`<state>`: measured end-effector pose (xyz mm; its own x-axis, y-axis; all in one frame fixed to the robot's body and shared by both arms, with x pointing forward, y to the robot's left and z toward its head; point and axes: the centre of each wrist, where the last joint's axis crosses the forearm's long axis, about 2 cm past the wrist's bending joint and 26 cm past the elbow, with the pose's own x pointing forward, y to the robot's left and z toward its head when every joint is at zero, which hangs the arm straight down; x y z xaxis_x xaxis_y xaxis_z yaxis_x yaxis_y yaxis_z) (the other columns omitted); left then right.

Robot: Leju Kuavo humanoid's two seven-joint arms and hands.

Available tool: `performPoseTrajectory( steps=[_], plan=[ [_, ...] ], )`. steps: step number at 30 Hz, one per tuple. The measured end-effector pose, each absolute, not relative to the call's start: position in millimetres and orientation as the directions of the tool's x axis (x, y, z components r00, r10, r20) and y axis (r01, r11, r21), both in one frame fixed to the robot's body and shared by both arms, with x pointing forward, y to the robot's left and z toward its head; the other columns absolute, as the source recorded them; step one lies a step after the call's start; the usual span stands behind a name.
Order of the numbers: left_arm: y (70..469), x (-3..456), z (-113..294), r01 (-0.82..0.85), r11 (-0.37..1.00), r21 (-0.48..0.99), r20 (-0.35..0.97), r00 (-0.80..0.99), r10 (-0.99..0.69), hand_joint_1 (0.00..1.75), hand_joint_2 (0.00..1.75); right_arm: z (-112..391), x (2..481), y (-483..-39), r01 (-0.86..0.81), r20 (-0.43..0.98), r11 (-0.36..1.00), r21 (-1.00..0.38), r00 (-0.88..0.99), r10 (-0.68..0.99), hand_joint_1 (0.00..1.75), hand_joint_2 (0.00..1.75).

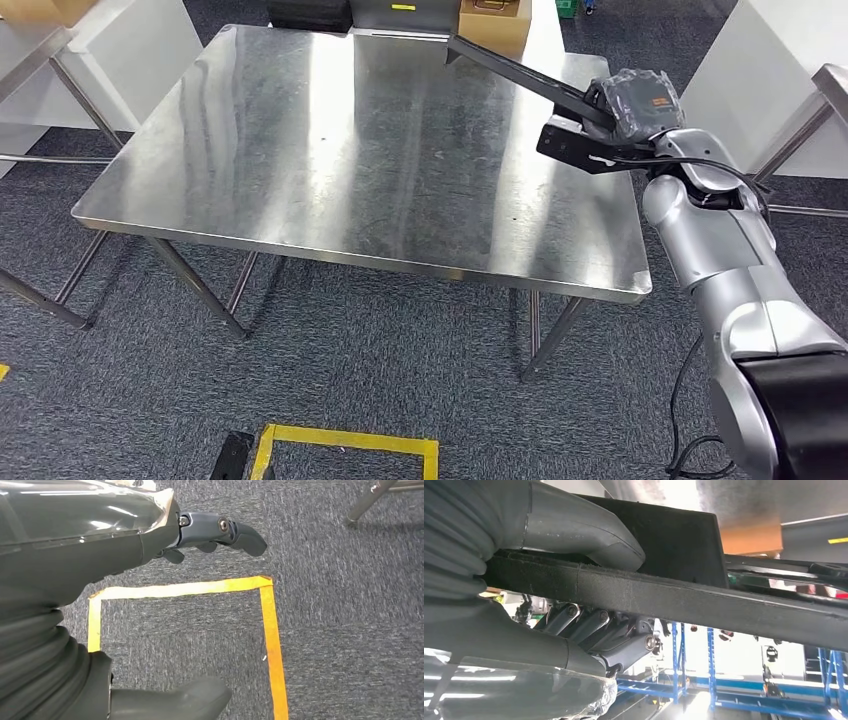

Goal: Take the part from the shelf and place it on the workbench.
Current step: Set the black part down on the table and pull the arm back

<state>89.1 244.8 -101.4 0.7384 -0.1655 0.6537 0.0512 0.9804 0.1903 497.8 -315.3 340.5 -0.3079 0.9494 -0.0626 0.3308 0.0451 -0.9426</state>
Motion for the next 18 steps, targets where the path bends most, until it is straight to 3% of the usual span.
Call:
performPoseTrajectory(
  steps=[18],
  plan=[
    [246, 87, -102, 0.034, 0.980, 0.195, 0.653, 0.741, -0.156, 0.00, 1.75, 316, 495, -282, 0.298, -0.077, 0.026, -0.954, -0.330, 0.941, 1.75, 1.75]
  ],
)
